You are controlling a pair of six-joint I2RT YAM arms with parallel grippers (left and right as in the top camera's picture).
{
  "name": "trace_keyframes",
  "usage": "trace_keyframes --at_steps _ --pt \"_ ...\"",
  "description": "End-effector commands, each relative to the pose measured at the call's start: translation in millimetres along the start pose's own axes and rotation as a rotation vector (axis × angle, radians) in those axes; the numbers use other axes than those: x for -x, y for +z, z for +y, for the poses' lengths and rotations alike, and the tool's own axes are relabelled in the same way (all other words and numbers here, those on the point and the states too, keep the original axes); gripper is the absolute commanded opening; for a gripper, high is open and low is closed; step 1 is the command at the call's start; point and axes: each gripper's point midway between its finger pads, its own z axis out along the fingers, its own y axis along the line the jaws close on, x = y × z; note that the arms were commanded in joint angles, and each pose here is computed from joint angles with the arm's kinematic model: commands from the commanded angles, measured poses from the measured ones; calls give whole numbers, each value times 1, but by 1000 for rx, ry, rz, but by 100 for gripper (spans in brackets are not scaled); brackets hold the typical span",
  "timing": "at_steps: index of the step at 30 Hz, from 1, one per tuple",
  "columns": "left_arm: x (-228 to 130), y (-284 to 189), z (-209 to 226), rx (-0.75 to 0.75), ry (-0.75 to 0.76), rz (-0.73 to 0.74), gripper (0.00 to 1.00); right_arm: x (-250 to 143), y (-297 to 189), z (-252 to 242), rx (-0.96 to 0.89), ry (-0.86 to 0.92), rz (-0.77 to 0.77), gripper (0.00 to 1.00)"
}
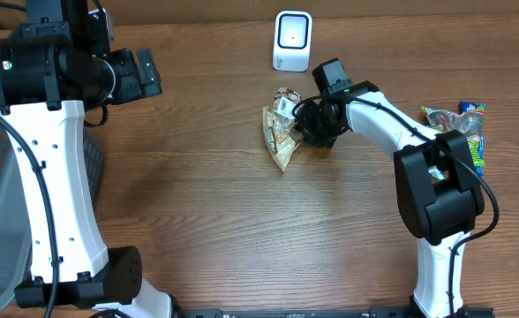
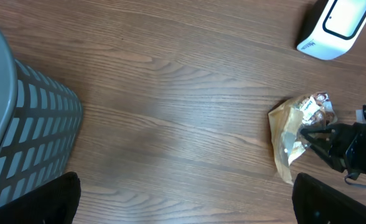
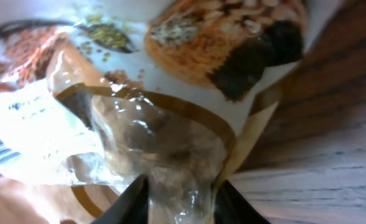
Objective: Scan the item barcode
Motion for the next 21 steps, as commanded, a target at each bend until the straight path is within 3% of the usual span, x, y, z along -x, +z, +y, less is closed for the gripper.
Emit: trace_keyframes --at_steps 1,4,11,21 --pt "-1 -7 -3 -15 -13 -14 100 3 1 -6 -19 -43 -22 22" --pt "-1 -7 -3 -15 -13 -14 100 2 -6 5 25 -159 0 17" --pt "-1 -7 -3 -15 -13 -14 100 2 -58 24 68 -480 -53 17" --pt "-1 -7 -3 -15 -13 -14 100 -1 -158 22 -84 -817 -266 16"
